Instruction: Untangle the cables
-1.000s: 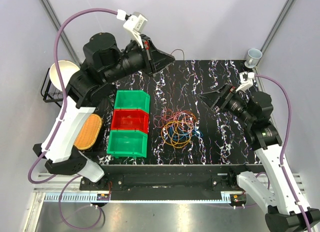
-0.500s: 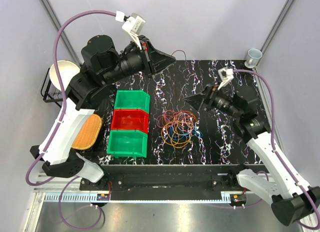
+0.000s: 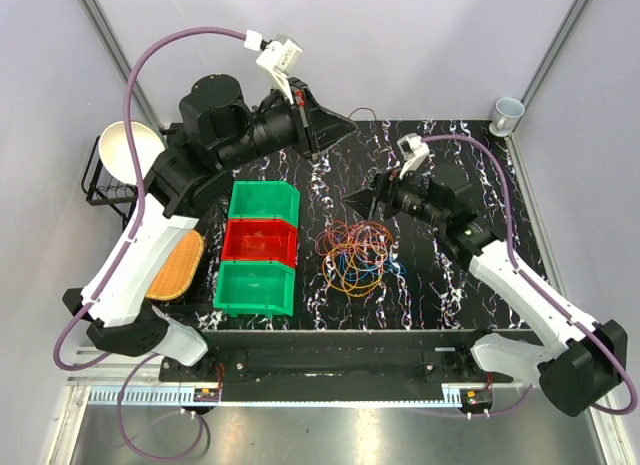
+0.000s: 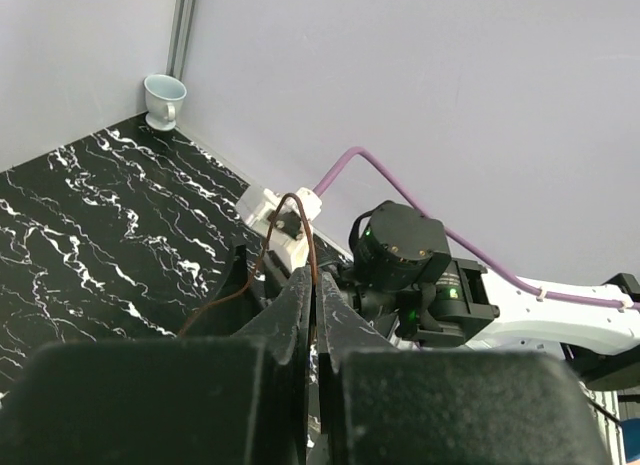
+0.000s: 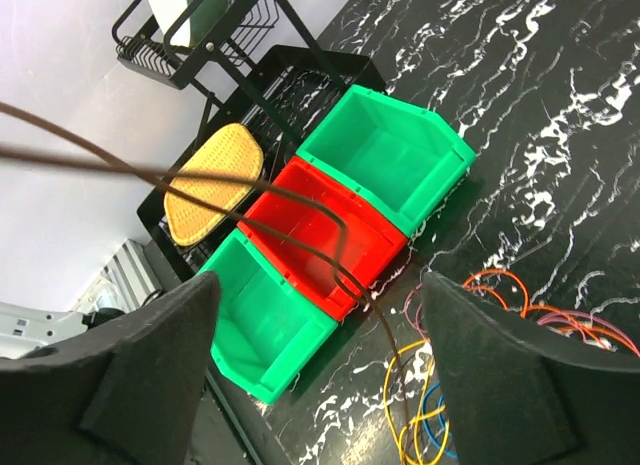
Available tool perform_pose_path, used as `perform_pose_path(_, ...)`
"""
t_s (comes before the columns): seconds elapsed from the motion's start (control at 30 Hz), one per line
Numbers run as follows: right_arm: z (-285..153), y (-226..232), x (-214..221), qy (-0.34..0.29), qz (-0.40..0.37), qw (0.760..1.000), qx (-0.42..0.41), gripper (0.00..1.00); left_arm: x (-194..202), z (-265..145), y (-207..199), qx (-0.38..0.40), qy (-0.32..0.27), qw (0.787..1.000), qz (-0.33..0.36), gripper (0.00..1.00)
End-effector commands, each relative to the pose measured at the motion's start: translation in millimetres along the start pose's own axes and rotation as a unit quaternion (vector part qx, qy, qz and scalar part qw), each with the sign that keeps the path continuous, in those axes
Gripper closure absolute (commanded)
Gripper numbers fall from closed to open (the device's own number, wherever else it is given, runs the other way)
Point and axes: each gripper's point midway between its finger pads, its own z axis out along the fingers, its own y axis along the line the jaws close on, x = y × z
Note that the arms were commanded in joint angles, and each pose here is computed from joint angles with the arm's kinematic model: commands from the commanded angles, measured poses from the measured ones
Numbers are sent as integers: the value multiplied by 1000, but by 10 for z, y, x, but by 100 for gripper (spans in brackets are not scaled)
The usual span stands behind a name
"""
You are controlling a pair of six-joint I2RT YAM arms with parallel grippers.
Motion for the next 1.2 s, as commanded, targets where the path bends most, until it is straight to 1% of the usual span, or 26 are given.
perform_pose_path(0.0, 103, 207, -384, -64, -50, 997, -21, 21, -262, -178, -203, 29, -45, 999, 9, 100)
perform_pose_path(0.07, 129, 230, -378, -64, -51, 996, -26, 35, -264, -195, -192, 28, -47, 998, 8, 100)
perform_pose_path(0.1, 161, 225, -348, -60, -50, 997, -25, 44, -258, -196, -177, 26, -47, 999, 7, 100)
perform_pose_path(0.13, 179, 223, -342, -59, -48, 997, -23, 65, -229, -187, -142, 21, -45, 999, 4, 100)
perform_pose_path(0.2, 194, 227, -341, -60, -49, 997, -19, 79, -247, -223, -126, 17, -49, 999, 3, 100)
perform_pose_path(0.23, 192, 217, -355, -63, -44, 997, -14, 91, -230, -223, -95, 13, -48, 999, -1, 100)
perform_pose_path(0.3, 172, 199, -423, -77, -38, 996, -1, 100, -247, -265, -38, 2, -52, 999, -3, 98)
perform_pose_path(0.33, 155, 223, -495, -87, -37, 996, 0, 100, -206, -262, 16, -5, -48, 999, -4, 89)
perform_pose_path(0.4, 121, 275, -627, -101, -38, 994, -1, 100, -214, -320, 67, -16, -53, 998, -2, 81)
perform_pose_path(0.43, 90, 359, -753, -110, -41, 993, -6, 100, -143, -315, 116, -22, -46, 999, -3, 64)
perform_pose_path(0.5, 65, 421, -878, -118, -43, 992, -7, 100, -104, -387, 181, -40, -47, 998, 5, 44)
perform_pose_path(0.53, 22, 504, -1014, -130, -46, 990, -12, 100, -14, -439, 234, -50, -41, 998, 6, 27)
perform_pose_path(0.57, 6, 533, -1077, -135, -46, 990, -12, 100, 28, -462, 296, -63, -40, 997, 6, 18)
perform_pose_path(0.6, -39, 599, -1202, -147, -45, 988, -15, 100, 52, -499, 362, -79, -43, 996, 6, 12)
perform_pose_path(0.63, -64, 640, -1261, -154, -43, 987, -17, 100, 147, -564, 430, -92, -38, 995, 3, 2)
perform_pose_path(0.83, -204, 912, -1661, -187, -32, 981, -38, 100, 398, -794, 619, -130, -33, 991, 14, 1)
perform_pose_path(0.97, -282, 1146, -1857, -197, -24, 977, -73, 100, 473, -855, 618, -124, -32, 991, 29, 1)
perform_pose_path(1.07, -480, 1328, -2058, -214, -30, 973, -83, 100, 522, -855, 614, -117, -30, 992, 39, 1)
perform_pose_path(1.1, -512, 1339, -2089, -222, -26, 971, -84, 100, 598, -834, 633, -112, -22, 993, 39, 1)
perform_pose_path(1.13, -513, 1341, -2081, -224, -20, 970, -87, 100, 598, -826, 630, -108, -26, 993, 40, 1)
perform_pose_path(1.17, -492, 1345, -2038, -217, -16, 972, -93, 100, 625, -809, 627, -104, -25, 994, 38, 1)
